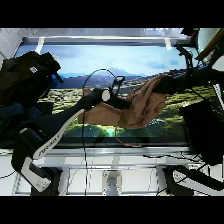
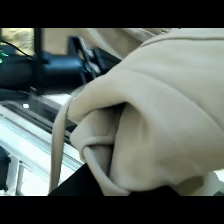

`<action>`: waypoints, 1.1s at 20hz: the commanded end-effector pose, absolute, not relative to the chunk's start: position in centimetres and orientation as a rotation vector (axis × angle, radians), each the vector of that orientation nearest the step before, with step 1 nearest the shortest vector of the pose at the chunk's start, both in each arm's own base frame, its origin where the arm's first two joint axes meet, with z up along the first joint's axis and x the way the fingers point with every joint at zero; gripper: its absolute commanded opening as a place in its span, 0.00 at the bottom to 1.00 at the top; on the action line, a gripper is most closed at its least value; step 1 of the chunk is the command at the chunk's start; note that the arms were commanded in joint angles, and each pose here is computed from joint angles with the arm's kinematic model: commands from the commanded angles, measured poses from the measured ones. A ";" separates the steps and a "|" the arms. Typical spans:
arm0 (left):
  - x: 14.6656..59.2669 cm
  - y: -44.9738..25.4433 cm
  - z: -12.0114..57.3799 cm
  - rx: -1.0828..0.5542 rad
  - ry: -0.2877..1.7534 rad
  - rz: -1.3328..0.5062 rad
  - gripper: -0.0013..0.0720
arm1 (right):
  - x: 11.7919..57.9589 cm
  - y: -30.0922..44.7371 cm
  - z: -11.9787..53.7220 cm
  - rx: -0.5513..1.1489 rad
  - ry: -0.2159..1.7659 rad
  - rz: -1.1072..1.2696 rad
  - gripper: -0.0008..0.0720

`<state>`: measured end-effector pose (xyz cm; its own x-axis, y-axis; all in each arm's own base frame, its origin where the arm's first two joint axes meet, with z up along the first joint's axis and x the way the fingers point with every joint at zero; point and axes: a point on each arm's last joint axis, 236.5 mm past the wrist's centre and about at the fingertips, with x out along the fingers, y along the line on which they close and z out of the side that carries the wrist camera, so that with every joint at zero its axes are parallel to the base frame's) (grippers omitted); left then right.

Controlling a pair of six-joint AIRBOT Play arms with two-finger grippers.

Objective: Fold the clothes and pants, and hang the long-sleeved shirts on hangers.

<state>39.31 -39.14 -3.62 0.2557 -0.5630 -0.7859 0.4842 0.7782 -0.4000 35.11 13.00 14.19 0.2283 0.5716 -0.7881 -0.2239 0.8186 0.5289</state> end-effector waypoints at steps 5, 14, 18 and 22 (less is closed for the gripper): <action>47.3 -23.9 7.1 -0.204 0.935 -0.506 0.03 | 36.3 21.1 10.1 0.346 1.305 0.539 0.05; 47.8 -11.4 13.0 -0.219 0.853 -0.352 0.03 | 33.7 39.4 4.8 0.369 1.275 0.747 0.05; 47.7 -11.1 12.7 -0.190 0.862 -0.354 0.03 | 34.3 44.8 6.4 0.417 1.192 0.826 0.05; 47.5 -11.1 12.6 -0.189 0.870 -0.356 0.03 | 35.5 48.1 7.5 0.426 1.131 0.873 0.51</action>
